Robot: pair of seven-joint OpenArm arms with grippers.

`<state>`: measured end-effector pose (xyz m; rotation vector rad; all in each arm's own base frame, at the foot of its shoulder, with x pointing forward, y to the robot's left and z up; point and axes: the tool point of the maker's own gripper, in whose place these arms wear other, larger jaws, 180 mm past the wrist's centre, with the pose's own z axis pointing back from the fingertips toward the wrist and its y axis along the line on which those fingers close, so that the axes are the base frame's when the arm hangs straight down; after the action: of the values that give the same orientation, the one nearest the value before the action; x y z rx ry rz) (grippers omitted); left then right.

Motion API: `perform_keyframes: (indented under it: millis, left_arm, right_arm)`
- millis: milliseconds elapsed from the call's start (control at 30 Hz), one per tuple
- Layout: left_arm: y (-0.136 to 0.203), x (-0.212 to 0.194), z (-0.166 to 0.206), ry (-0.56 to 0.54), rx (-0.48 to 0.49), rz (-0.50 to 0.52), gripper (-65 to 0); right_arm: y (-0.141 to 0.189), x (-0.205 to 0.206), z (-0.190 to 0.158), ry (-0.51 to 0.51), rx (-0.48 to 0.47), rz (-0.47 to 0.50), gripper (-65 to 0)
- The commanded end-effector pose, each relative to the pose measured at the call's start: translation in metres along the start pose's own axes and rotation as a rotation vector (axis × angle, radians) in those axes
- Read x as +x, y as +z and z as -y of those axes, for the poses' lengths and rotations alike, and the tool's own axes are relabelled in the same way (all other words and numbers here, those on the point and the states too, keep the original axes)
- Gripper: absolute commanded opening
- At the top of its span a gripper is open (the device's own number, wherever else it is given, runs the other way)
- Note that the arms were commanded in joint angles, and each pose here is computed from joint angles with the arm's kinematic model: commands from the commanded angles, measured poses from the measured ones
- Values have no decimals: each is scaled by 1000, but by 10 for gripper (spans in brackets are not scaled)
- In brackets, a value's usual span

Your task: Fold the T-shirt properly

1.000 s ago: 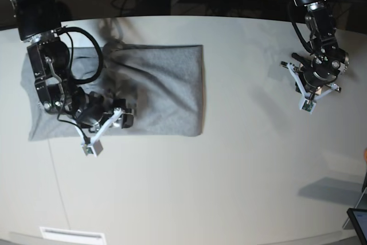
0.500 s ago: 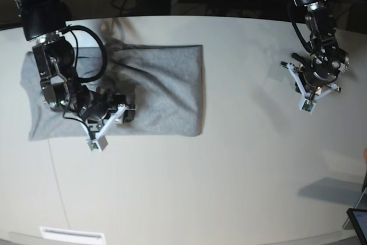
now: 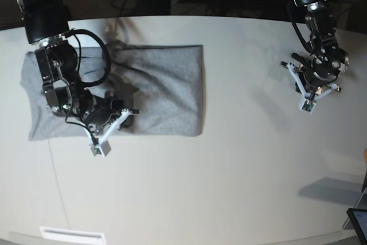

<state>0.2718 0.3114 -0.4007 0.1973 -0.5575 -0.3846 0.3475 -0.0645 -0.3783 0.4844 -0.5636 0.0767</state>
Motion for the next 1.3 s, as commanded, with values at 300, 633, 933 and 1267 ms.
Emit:
perform_keyframes:
  millis: [300,633,933,1267]
  left_arm:
    - [4,3,-11,-6,27,1,-650]
    - [4,2,-11,-7,27,0,-650]
    - [4,2,-11,-7,27,0,-650]
    - [4,2,-10,-6,26,0,-650]
  right_arm:
    - [5,36,7,22,-18,36,-649]
    - [8,52,17,98,-93,60,-649]
    - [-4,34,39,210,-135,-14,-647]
    - [-3,32,45,208,-150,-19,-482]
